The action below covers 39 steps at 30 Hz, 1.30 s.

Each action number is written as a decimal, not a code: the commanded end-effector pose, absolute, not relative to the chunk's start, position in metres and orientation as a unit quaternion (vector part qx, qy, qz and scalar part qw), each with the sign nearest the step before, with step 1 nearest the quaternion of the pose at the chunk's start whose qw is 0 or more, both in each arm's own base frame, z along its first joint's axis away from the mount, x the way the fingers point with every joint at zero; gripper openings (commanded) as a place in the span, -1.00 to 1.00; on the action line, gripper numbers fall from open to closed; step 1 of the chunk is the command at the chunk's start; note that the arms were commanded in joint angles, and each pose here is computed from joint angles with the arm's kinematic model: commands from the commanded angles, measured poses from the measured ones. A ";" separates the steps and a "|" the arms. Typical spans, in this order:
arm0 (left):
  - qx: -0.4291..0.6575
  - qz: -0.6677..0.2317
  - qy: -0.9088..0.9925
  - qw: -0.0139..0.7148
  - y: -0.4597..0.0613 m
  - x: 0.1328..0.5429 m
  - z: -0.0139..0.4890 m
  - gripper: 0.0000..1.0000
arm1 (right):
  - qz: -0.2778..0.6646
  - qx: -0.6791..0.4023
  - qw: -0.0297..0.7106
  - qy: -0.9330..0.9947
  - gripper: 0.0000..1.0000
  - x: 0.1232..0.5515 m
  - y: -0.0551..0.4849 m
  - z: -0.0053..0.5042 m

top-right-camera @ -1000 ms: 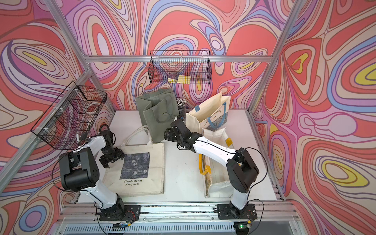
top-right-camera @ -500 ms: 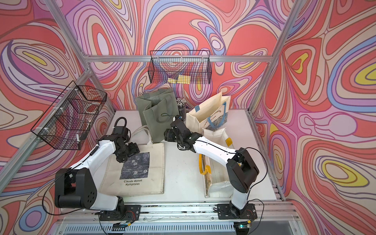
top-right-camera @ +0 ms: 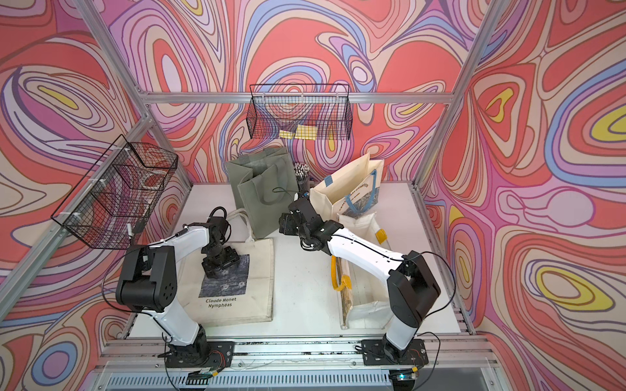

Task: Put away the canvas bag
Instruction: Move the canvas bag to the center of the board.

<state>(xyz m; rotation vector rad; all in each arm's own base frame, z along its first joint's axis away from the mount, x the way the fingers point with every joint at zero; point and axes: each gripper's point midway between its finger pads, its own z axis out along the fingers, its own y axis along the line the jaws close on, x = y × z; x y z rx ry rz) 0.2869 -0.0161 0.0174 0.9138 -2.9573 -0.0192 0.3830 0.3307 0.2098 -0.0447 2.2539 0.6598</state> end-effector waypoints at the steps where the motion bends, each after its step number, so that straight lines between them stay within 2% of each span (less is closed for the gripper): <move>1: 0.275 -0.082 -0.958 0.014 0.012 0.298 0.009 0.64 | 0.245 -0.014 0.381 0.891 0.42 0.386 0.324 0.204; 9: 0.245 -0.093 -0.963 0.065 0.048 0.298 -0.006 0.60 | 0.240 -0.004 0.372 0.897 0.43 0.395 0.317 0.198; 21: 0.222 -0.136 -0.964 0.052 0.100 0.297 0.017 0.57 | 0.244 -0.019 0.361 0.900 0.43 0.399 0.323 0.194; 27: 0.207 -0.085 -0.970 -0.091 0.077 0.327 0.082 0.63 | 0.240 -0.039 0.370 0.897 0.43 0.395 0.321 0.205; 34: 0.039 -0.026 -0.943 -0.331 -0.009 0.368 0.185 0.74 | 0.222 -0.074 0.393 0.889 0.43 0.386 0.308 0.226; 37: 0.022 0.017 -0.904 -0.427 -0.028 0.391 0.221 0.77 | 0.218 -0.083 0.398 0.887 0.43 0.379 0.302 0.232; 39: 0.015 0.031 -0.886 -0.462 -0.034 0.408 0.234 0.78 | 0.221 -0.085 0.399 0.886 0.43 0.374 0.299 0.236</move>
